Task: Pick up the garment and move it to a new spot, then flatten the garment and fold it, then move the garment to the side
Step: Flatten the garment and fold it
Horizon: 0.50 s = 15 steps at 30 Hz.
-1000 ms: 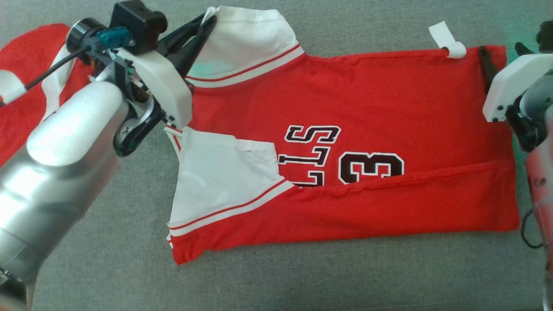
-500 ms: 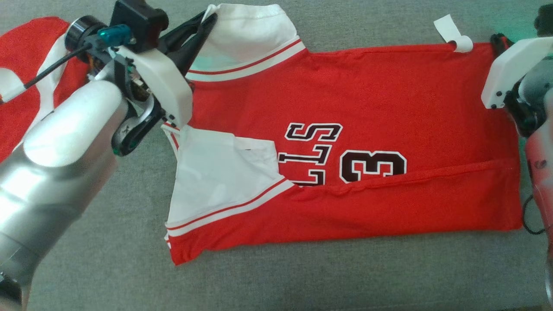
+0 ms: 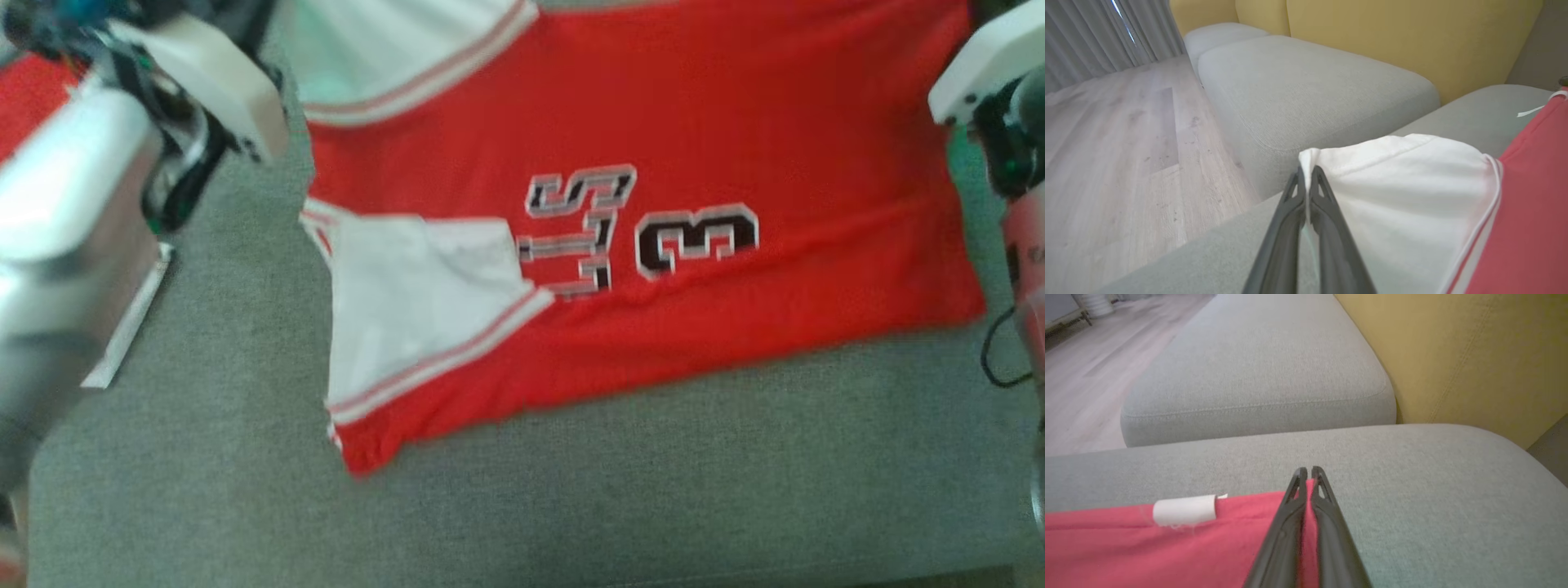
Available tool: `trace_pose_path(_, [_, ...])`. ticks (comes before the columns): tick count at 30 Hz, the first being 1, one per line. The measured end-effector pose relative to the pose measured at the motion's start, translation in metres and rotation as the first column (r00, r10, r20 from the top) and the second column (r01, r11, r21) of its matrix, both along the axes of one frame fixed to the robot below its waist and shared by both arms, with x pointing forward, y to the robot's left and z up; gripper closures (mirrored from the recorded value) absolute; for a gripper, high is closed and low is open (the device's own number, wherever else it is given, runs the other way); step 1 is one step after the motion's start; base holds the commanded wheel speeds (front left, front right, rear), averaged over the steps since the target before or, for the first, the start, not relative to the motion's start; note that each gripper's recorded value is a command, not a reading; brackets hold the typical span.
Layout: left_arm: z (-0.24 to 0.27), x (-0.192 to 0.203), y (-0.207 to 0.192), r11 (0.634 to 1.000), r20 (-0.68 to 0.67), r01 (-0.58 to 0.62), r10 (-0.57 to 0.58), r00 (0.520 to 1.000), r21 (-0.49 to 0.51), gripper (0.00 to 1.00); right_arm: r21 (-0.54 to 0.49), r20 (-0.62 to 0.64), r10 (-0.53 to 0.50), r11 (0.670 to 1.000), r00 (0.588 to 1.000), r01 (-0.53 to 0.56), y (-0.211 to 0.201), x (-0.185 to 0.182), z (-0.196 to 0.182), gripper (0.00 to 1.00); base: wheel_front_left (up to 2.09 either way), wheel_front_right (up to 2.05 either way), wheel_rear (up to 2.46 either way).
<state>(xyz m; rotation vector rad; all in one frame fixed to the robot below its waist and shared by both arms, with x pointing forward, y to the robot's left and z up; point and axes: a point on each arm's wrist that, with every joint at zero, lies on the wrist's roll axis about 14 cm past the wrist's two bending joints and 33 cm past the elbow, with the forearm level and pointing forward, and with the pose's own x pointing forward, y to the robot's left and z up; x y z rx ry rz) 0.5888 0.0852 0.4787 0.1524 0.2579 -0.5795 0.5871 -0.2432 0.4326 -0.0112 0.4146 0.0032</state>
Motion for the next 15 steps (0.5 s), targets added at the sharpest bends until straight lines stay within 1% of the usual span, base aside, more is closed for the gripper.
trace_pose_path(8, [0.030, 0.032, 0.000, 0.999, 0.131, -0.040, 0.041, 0.990, -0.009, 1.00, 0.055, 0.125, -0.013, 0.998, 0.992, 0.007, 0.008, 0.017, 0.026, 1.00, 0.00, 0.00, 0.00])
trace_pose_path(11, [0.032, 0.034, 0.002, 0.999, 0.137, -0.048, 0.049, 0.989, -0.010, 1.00, 0.064, 0.138, -0.016, 0.998, 0.990, 0.007, 0.009, 0.018, 0.029, 1.00, 0.00, 0.00, 0.00])
trace_pose_path(15, [0.031, 0.028, 0.000, 1.000, 0.128, -0.029, 0.029, 0.991, 0.002, 1.00, 0.070, 0.144, -0.011, 0.998, 0.990, 0.001, 0.012, 0.014, 0.031, 1.00, 0.00, 0.00, 0.00])
